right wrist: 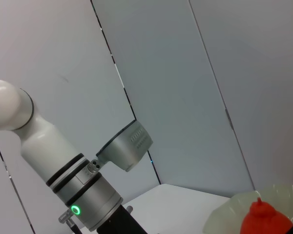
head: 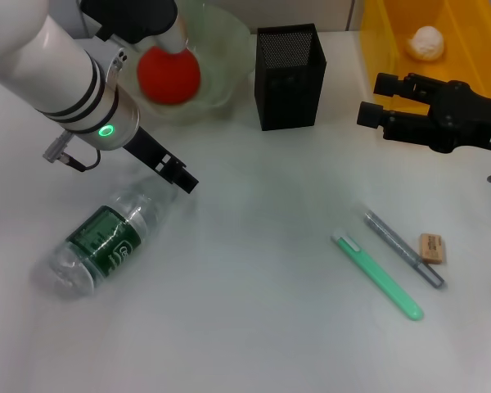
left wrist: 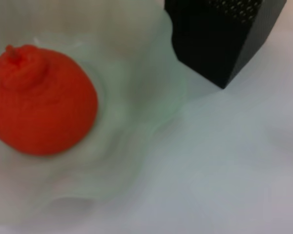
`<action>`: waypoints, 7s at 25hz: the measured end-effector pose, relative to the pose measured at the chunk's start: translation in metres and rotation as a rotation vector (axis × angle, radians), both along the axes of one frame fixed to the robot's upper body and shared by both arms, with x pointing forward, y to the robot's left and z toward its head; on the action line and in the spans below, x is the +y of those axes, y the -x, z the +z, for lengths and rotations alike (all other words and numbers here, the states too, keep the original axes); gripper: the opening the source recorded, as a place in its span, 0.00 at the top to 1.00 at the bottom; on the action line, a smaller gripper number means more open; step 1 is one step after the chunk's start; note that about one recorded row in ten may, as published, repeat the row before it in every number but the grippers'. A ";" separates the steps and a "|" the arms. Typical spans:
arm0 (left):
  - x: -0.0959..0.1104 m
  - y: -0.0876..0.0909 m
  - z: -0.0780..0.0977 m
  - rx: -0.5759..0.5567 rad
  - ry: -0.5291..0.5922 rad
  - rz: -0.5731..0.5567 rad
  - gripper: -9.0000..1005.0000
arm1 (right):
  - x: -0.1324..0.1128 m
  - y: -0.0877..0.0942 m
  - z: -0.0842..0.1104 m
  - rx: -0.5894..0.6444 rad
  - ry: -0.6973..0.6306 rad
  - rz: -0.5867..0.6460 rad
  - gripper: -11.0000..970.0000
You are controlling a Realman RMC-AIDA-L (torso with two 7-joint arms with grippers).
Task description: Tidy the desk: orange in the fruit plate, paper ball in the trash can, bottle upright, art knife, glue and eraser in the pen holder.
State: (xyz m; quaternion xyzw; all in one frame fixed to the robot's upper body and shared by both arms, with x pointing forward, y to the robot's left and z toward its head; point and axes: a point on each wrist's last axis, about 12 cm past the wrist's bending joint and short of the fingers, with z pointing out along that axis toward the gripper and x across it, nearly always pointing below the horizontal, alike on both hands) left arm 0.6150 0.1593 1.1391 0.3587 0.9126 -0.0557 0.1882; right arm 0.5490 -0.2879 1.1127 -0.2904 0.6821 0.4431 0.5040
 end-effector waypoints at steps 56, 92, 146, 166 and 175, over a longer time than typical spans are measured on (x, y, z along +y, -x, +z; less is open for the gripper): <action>0.005 0.007 0.071 -0.288 -0.028 -0.064 0.57 | 0.002 0.000 0.001 0.003 -0.028 -0.012 0.17; 0.005 0.024 0.105 -0.281 -0.021 -0.089 0.56 | 0.003 -0.001 0.002 -0.003 -0.026 -0.007 0.17; 0.015 0.006 0.122 -0.408 0.142 -0.048 0.23 | 0.002 -0.002 0.002 -0.003 -0.020 -0.012 0.17; 0.014 0.070 0.008 -0.479 0.916 -0.332 0.23 | -0.009 -0.015 0.016 0.086 0.005 -0.064 0.17; 0.027 0.063 -0.031 -0.558 0.979 -0.230 0.23 | 0.004 -0.024 0.051 0.416 0.354 -0.043 0.17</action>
